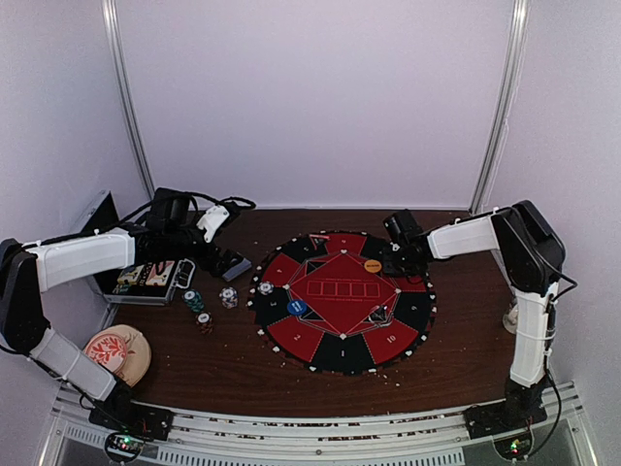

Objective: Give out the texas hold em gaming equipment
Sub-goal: Place the poker chips pile in the big blind area.

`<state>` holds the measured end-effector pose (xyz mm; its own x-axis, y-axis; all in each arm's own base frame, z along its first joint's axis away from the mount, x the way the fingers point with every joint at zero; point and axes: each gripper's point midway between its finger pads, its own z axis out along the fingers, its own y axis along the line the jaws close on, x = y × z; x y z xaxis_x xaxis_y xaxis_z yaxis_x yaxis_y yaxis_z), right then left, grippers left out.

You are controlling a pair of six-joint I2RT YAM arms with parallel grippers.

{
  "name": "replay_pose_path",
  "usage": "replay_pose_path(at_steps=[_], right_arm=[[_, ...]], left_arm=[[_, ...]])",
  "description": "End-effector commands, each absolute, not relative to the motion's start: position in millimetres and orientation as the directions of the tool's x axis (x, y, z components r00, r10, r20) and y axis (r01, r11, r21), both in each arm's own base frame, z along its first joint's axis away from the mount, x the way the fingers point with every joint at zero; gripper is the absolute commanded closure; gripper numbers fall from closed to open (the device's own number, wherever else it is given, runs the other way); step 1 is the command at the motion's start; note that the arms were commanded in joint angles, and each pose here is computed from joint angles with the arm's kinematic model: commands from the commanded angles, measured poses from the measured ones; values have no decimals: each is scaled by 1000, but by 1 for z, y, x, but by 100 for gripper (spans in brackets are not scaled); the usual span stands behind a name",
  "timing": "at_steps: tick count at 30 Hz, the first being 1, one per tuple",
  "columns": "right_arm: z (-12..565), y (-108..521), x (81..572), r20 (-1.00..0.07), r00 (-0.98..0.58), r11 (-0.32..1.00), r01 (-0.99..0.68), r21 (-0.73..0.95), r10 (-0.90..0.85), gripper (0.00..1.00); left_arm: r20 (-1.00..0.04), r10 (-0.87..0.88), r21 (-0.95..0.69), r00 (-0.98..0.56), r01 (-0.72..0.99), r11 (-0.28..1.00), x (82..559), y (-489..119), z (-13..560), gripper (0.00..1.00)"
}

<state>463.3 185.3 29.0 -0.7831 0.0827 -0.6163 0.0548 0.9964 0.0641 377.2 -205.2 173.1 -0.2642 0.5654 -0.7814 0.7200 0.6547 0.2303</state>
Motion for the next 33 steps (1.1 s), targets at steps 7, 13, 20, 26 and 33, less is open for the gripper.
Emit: replay_pose_path(at_steps=[7,13,20,26,33], right_arm=[[27,187,468,-622,-781,998,51,30,59,66],[29,185,467,-626,-777,998,57,20,57,65],[30,185,466,-627,-777,998,58,16,55,65],[30,187,466,-624,-779,999,51,17,51,43],[76,197,463,-678,-732,997,28,67,66,19]], left_arm=[[-807,541,237,-234,712,661,380,-206,184,2],[-808,542,239,-232,711,661,380,-206,185,2],[-808,541,238,-232,711,661,379,-206,185,2],[-807,543,238,-234,712,661,380,-206,184,2],[-806,543,240,-234,710,662,380,-206,183,2]])
